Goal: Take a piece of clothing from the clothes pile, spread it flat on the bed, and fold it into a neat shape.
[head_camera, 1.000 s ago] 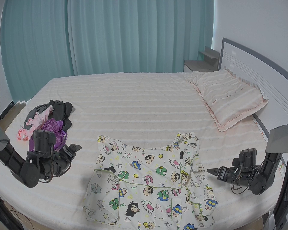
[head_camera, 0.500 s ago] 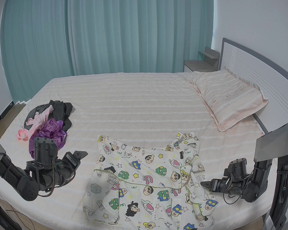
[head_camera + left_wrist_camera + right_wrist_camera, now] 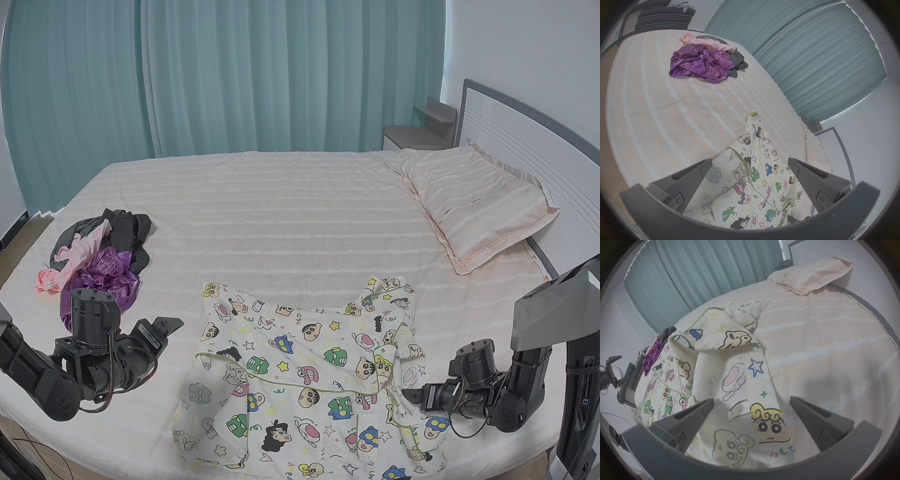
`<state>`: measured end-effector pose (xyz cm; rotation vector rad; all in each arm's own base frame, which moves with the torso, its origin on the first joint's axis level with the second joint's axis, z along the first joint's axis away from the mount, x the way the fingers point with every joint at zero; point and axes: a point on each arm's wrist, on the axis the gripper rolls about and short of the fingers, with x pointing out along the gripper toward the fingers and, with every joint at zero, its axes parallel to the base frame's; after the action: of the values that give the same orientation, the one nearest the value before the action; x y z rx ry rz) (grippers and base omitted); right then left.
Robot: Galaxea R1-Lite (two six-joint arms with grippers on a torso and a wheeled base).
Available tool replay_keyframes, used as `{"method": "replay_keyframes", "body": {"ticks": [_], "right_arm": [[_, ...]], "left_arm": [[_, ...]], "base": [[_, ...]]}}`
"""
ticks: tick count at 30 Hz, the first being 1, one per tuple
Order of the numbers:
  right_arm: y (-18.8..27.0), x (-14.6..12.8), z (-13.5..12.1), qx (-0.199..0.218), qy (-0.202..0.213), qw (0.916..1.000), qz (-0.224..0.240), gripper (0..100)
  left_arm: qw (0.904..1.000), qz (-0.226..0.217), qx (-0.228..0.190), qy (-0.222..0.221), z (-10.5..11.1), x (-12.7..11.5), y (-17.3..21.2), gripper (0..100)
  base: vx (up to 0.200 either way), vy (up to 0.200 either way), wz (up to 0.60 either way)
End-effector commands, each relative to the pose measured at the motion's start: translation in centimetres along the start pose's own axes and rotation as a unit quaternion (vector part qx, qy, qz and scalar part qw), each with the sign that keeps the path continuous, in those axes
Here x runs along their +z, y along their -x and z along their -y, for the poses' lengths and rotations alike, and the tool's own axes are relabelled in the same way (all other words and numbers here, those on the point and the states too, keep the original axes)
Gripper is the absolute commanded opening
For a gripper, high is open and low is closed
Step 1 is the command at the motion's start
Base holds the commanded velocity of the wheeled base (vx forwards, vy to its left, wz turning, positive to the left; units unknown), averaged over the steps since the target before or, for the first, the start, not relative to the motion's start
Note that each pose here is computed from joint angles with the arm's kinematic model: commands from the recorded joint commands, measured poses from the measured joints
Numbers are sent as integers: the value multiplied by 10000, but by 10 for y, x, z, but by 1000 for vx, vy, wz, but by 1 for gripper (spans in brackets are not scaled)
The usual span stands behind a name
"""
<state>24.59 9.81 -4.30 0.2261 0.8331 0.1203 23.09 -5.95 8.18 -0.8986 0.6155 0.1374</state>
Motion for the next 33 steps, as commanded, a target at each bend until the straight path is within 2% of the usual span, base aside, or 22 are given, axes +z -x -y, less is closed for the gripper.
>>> {"method": "replay_keyframes", "body": {"ticks": [1, 6, 7, 20, 30, 33], "right_arm": [[-2, -2, -3, 34, 56, 10000, -33, 100], [-2, 0, -4, 84, 13, 10000, 2, 100], [-2, 1, -4, 83, -16, 10000, 11, 0], [6, 10, 2, 56, -523, 9984, 185, 0], [20, 26, 30, -287, -931, 9940, 493, 0], [21, 34, 50, -519, -1169, 9898, 631, 0]], "left_arm": [[10000, -28, 11, -12, 0, -1, -1, 100], [10000, -32, 18, -5, 0, -2, -1, 100], [10000, -28, 11, -4, 0, -1, -1, 100], [10000, -14, 2, -3, 0, -1, 0, 100], [10000, -27, -8, -32, 1, -3, 0, 100], [10000, -66, -16, -59, 1, -5, 1, 100]], "base": [[0, 0, 0], [0, 0, 0], [0, 0, 0], [0, 0, 0], [0, 0, 0], [0, 0, 0]]}}
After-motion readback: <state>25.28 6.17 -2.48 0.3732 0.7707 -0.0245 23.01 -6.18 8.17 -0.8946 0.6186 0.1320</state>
